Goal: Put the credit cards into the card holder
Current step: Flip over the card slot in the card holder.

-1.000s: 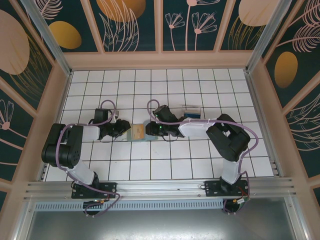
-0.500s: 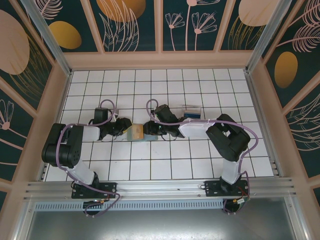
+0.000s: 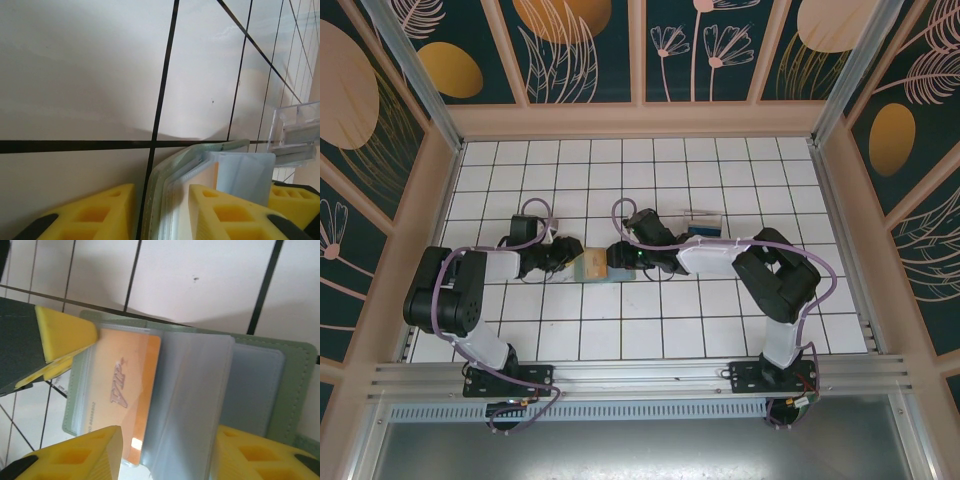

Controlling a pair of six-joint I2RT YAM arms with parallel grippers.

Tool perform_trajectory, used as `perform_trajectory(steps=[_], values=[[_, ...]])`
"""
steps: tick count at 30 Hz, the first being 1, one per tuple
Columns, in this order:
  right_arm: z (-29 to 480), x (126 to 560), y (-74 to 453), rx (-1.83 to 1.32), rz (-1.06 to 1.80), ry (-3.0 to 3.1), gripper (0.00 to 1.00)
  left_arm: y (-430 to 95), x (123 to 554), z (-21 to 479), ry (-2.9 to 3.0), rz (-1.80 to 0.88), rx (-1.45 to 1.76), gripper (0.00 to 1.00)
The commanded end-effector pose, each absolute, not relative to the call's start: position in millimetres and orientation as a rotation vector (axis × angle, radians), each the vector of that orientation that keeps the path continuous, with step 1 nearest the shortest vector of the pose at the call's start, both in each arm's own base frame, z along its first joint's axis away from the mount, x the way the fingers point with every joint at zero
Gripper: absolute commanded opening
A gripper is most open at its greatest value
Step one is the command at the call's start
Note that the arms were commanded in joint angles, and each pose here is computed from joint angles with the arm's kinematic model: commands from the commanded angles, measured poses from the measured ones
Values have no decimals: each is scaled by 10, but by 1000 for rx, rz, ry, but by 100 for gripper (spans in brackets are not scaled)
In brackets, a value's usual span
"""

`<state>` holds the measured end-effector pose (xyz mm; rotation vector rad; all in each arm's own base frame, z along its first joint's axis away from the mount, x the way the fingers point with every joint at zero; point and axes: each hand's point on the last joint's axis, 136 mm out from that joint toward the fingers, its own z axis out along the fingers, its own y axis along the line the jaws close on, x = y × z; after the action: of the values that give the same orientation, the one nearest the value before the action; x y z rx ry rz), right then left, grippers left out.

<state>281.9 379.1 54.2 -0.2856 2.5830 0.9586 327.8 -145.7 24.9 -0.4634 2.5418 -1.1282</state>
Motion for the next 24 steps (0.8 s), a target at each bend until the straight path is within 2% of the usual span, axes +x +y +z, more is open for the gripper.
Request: perform_trajectory(steps=[1, 5, 14, 24], values=[[751, 2866, 3811, -306, 943, 2533, 49, -1350, 3232, 149, 2588, -1021, -456, 32], [744, 2858, 3855, -314, 966, 2534, 49, -1359, 3225, 128, 2587, -1032, -460, 28], [850, 2793, 3975, -375, 1050, 2495, 48, -1377, 3221, 124, 2586, -1049, -455, 28], [940, 2691, 4262, -481, 1208, 2444, 48, -1594, 3269, 404, 2435, -1352, -533, 43]])
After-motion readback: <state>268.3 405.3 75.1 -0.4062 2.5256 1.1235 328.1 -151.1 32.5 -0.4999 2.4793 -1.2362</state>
